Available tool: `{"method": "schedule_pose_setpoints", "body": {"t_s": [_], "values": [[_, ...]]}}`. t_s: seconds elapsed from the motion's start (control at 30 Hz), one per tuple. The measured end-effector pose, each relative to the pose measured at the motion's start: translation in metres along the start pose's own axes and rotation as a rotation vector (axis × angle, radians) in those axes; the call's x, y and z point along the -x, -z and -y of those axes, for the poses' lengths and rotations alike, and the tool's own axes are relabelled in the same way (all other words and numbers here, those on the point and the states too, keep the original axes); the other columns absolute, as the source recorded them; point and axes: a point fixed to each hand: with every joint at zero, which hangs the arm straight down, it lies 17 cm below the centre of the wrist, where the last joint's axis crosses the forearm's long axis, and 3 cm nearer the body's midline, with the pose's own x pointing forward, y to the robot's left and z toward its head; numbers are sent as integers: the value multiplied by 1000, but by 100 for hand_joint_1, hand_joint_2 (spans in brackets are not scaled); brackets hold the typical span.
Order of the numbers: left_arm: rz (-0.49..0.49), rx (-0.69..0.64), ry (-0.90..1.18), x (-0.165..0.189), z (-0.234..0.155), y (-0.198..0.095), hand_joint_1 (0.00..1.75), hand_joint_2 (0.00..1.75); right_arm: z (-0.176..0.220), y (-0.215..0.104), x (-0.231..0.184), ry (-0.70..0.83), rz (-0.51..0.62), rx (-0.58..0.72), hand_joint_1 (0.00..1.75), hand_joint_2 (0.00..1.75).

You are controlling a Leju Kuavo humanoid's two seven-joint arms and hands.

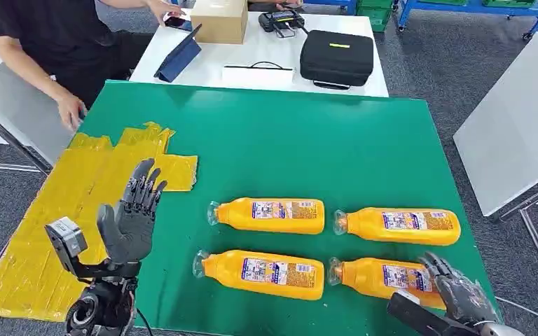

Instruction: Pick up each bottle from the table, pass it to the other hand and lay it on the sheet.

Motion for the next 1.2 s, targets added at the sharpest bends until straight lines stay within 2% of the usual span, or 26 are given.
{"method": "schedule_pose_setpoints", "body": {"t_s": [0.2, 0.33, 0.5, 0.57, 0.6, 0.63, 0.67, 0.73, 0.77, 0.97, 1.2], "values": [[7, 9, -16, 1, 0, 10, 0, 0, -22, -7, 20, -20, -51, -116, 0, 175], [4, 8, -27, 4, -2, 18, 0, 0, -43, -16, 50, -75, -116, -223, 0, 175], [4, 18, -41, 8, 0, 29, 0, 0, -53, -18, 79, -157, -177, -288, 0, 175], [1, 13, -43, 10, 0, 30, 0, 0, -54, -15, 86, -180, -196, -295, 12, 175], [0, 8, -42, 11, -1, 31, 0, 0, -54, -13, 89, -191, -206, -300, 12, 175], [1, 7, -41, 11, -2, 32, 0, 0, -62, -14, 95, -208, -223, -325, 87, 175], [-1, 6, -41, 11, -2, 32, 0, 0, -74, -17, 101, -221, -236, -357, 147, 175], [-1, -4, -39, 12, -5, 33, 0, 0, -72, -9, 101, -241, -236, -357, 147, 175], [-1, -7, -38, 13, -5, 33, 0, 0, -73, -5, 101, -245, -233, -360, 173, 175], [3, -10, -38, 15, -5, 35, 0, 0, -76, 10, 107, -242, -214, -384, 175, 175], [-2, -27, -40, 20, -11, 24, 0, 0, -63, 7, 86, 104, -99, -322, 175, 175]]}}
